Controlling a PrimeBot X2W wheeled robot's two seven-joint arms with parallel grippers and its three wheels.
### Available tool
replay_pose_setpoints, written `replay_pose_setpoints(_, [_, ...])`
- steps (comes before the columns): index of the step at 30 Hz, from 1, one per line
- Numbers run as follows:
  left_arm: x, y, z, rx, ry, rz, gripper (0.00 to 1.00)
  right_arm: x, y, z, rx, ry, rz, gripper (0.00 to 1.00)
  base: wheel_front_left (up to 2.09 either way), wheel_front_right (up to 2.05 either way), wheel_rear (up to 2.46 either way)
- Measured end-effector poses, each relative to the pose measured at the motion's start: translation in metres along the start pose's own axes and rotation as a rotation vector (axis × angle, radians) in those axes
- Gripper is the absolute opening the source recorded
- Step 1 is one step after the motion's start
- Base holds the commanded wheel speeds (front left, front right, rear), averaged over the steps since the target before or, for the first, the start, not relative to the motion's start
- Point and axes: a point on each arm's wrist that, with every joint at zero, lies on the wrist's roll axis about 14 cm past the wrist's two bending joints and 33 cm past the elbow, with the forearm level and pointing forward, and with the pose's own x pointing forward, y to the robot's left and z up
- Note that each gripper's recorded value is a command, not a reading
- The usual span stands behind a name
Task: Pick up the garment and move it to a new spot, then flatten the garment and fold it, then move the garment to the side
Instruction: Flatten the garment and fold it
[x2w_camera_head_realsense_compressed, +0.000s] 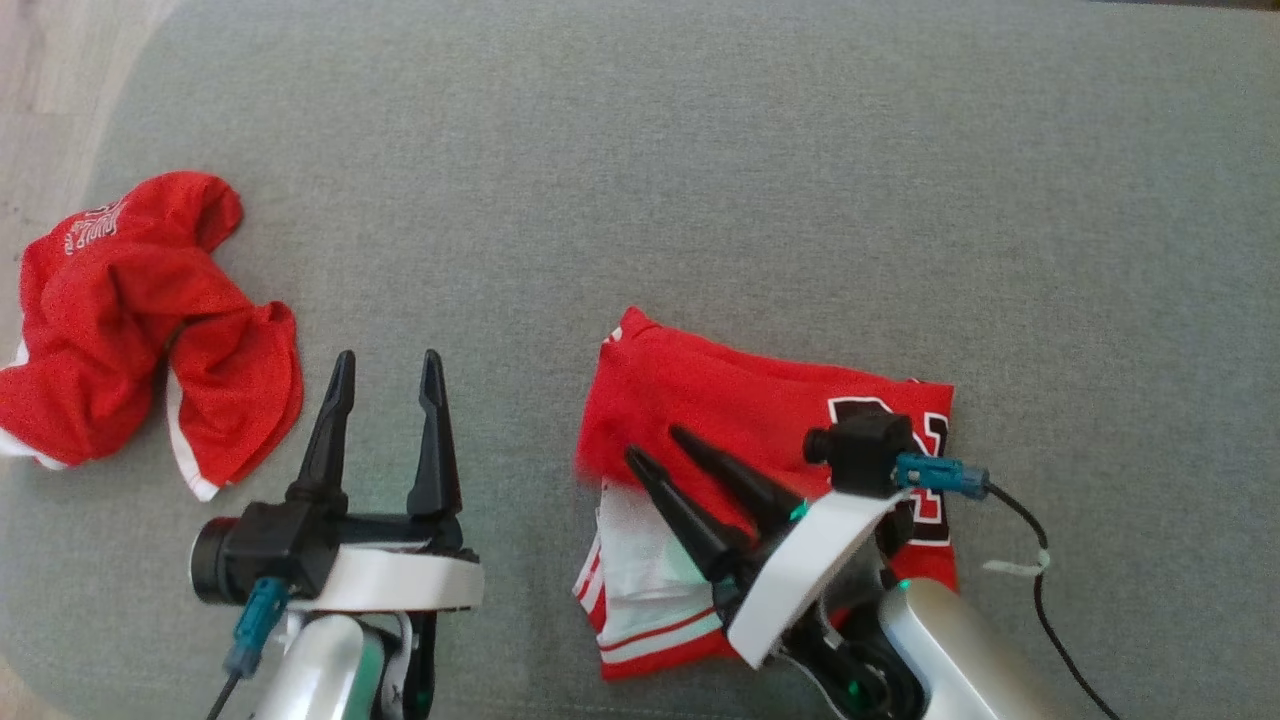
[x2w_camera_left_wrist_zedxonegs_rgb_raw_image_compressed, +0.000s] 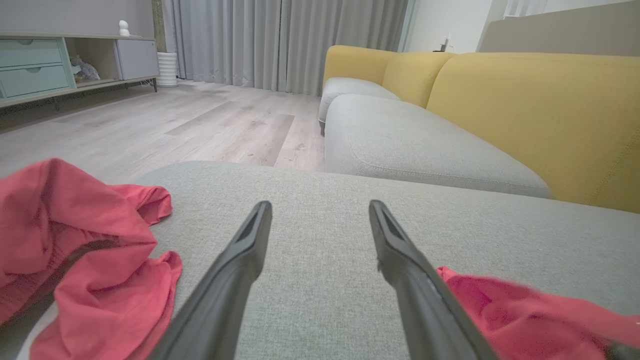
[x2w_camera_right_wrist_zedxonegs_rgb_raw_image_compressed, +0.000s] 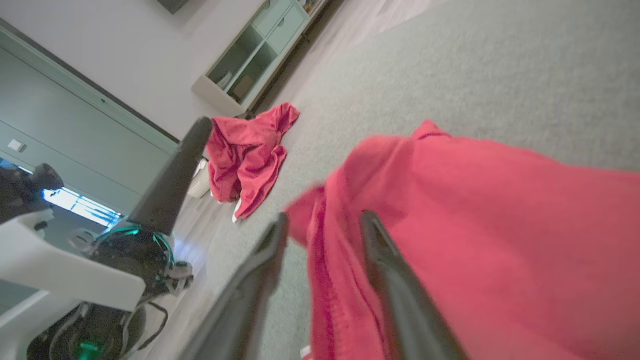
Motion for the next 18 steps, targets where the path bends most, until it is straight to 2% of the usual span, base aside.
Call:
replay_pose_setpoints(4, [0.002,-0.004,-0.004,-0.003,0.011,-0.010,1.00,0.005,0.010,0.023,-0.035,-0.103,0.040,1.00,0.00,0.00,0.00])
replay_pose_setpoints(7, [0.004,-0.008,-0.006,-0.004,0.016,-0.029,1.00,0.000,0.020,0.061,-0.096,-0.265,0.068,1.00,0.00,0.00,0.00])
replay_pose_setpoints(9, [0.006,-0.012,-0.006,0.001,0.014,-0.041,1.00,-0.009,0.018,0.093,-0.175,-0.386,0.046,1.00,0.00,0.00,0.00])
replay_pose_setpoints(14, [0.009,-0.021,-0.004,0.002,0.006,-0.070,1.00,-0.064,-0.025,0.164,-0.388,-0.614,-0.155,1.00,0.00,0.00,0.00])
replay_pose_setpoints(18, [0.010,-0.024,-0.001,0.025,-0.002,-0.088,1.00,-0.125,-0.071,0.182,-0.481,-0.667,-0.392,1.00,0.00,0.00,0.00])
